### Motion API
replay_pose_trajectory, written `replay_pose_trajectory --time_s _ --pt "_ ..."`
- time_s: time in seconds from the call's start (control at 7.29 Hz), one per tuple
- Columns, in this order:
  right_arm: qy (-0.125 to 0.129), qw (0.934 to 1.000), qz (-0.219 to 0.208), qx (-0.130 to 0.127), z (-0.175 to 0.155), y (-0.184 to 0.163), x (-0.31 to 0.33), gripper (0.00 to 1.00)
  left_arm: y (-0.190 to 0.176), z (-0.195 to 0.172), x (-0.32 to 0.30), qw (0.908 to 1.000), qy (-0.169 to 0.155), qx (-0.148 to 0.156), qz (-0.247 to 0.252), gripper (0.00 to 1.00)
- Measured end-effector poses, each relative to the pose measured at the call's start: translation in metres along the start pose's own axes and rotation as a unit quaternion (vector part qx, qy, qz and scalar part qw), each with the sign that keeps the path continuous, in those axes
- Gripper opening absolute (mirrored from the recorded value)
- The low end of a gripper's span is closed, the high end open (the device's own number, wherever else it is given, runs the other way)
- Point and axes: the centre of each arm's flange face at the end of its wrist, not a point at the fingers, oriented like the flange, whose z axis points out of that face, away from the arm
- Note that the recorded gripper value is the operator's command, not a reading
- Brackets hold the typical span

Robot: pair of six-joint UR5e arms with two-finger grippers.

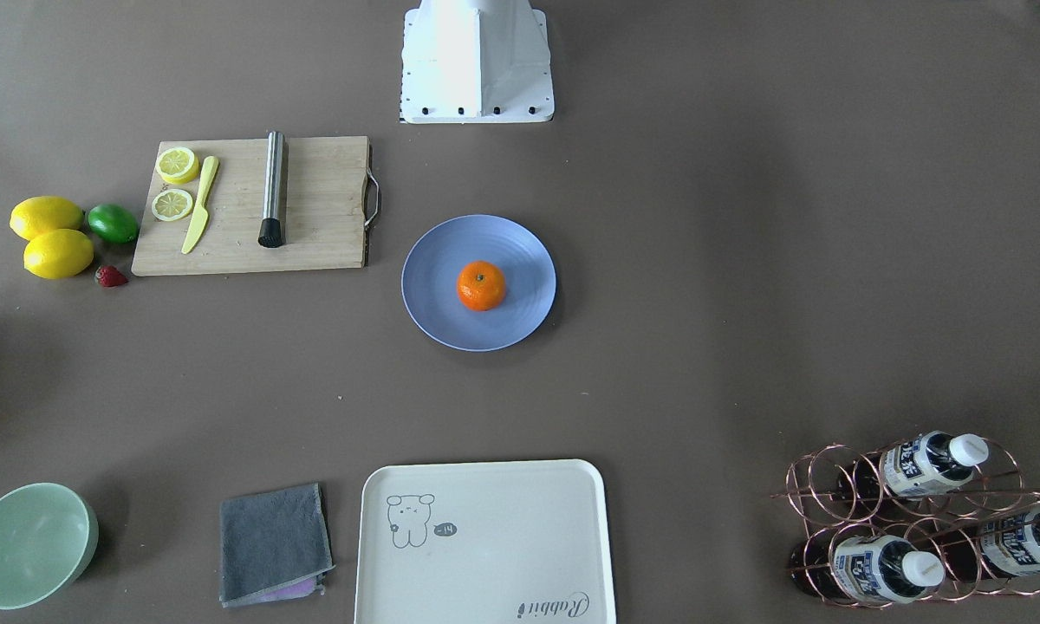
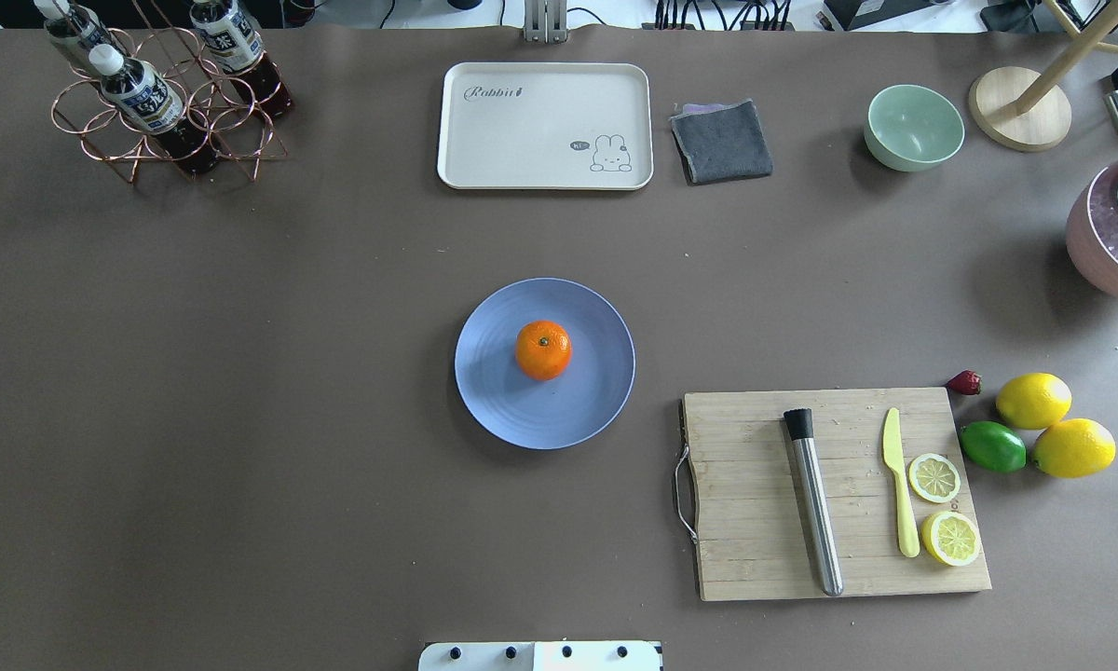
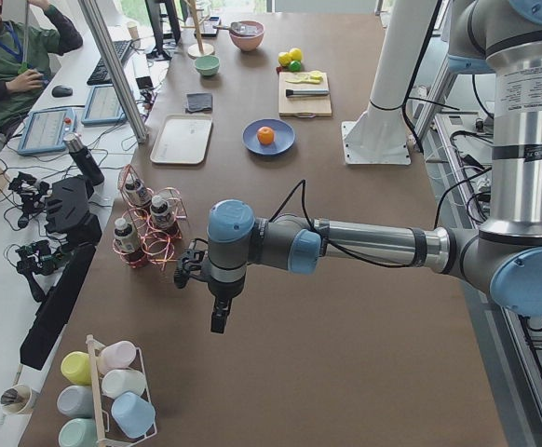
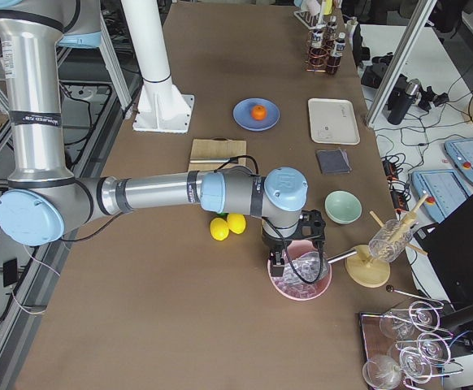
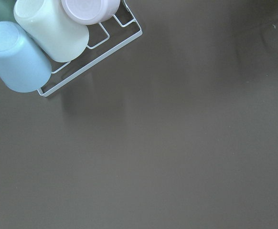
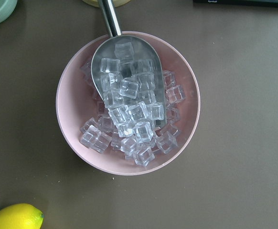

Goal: Pick orange to plate

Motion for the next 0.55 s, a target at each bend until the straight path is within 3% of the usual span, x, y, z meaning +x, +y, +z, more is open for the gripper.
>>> replay_pose_trajectory --time_s 0.55 --pt "0.000 1.0000 0.002 -0.002 0.0018 0.0001 0.0017 1.00 -0.0005 0.0031 -0.0022 1.0000 0.000 -0.003 -0.005 0.98"
